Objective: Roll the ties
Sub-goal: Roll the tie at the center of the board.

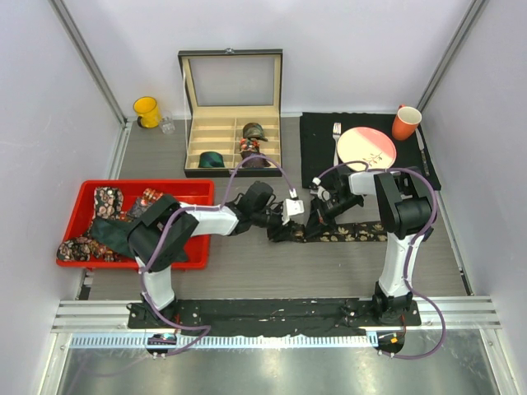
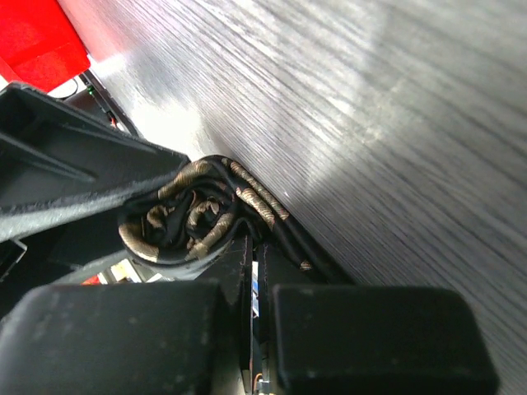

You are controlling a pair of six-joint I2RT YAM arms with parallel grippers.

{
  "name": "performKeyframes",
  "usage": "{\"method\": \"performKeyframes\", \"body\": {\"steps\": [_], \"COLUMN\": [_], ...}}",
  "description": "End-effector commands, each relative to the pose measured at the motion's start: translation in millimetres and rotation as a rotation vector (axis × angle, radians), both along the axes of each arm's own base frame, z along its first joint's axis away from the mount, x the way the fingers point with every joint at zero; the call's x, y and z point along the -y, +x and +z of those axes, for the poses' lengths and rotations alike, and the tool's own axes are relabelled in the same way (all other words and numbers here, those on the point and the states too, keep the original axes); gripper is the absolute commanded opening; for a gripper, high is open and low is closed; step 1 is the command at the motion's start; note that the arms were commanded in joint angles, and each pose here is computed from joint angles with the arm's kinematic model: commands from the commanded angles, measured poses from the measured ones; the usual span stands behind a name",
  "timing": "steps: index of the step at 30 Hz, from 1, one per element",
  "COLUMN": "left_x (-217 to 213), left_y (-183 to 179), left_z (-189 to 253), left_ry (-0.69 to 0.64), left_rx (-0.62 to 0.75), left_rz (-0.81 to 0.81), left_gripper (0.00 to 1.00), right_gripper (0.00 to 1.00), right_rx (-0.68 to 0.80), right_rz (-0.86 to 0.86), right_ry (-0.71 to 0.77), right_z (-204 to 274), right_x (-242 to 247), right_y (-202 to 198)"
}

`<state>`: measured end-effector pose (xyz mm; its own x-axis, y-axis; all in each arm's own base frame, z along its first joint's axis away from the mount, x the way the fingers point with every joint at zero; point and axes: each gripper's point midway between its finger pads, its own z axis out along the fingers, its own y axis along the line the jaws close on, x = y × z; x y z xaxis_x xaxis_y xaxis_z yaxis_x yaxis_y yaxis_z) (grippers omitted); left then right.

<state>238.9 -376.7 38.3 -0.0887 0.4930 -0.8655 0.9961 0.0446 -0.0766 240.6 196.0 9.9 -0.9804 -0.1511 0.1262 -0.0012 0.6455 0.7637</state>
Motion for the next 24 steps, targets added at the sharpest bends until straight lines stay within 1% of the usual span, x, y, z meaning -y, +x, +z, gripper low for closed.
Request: {"method": "performKeyframes", "body": {"steps": [1,5,13,18,20,24], "left_x": [39,45,51,43,37,25], "left_y": [-1,4,0,-5,-5,-9], "left_z": [37,17,3,2,4,4], "left_ry": [-0.129,-0.106,-0.120,-0.115,-0.110,-0.096], "left_rx": [0.076,0.042,0.008,0.022,0.024,0.003], "left_rz": [-0.080,-0.066,-0.084,-0.096,-0.101,-0.121], "left_gripper": [0.43,0.44,0.45,0.56,0.58,0.57], "right_gripper": [0.01,0.01,0.01,0.01,0.01,0.01], "right_rx": [0.118,0.114,0.125,0.122,0.116,0.113], "right_rz": [0.061,0.068,0.071,0.074,0.077,0.081], "right_ry": [-0.237,-0.236,-0.230,-0.234,-0.238,-0.242], "right_z": [-60,-63,-65,-65,-67,-68], "right_x": [26,25,23,23,24,25], "right_y": [11,10,14,12,10,8]}}
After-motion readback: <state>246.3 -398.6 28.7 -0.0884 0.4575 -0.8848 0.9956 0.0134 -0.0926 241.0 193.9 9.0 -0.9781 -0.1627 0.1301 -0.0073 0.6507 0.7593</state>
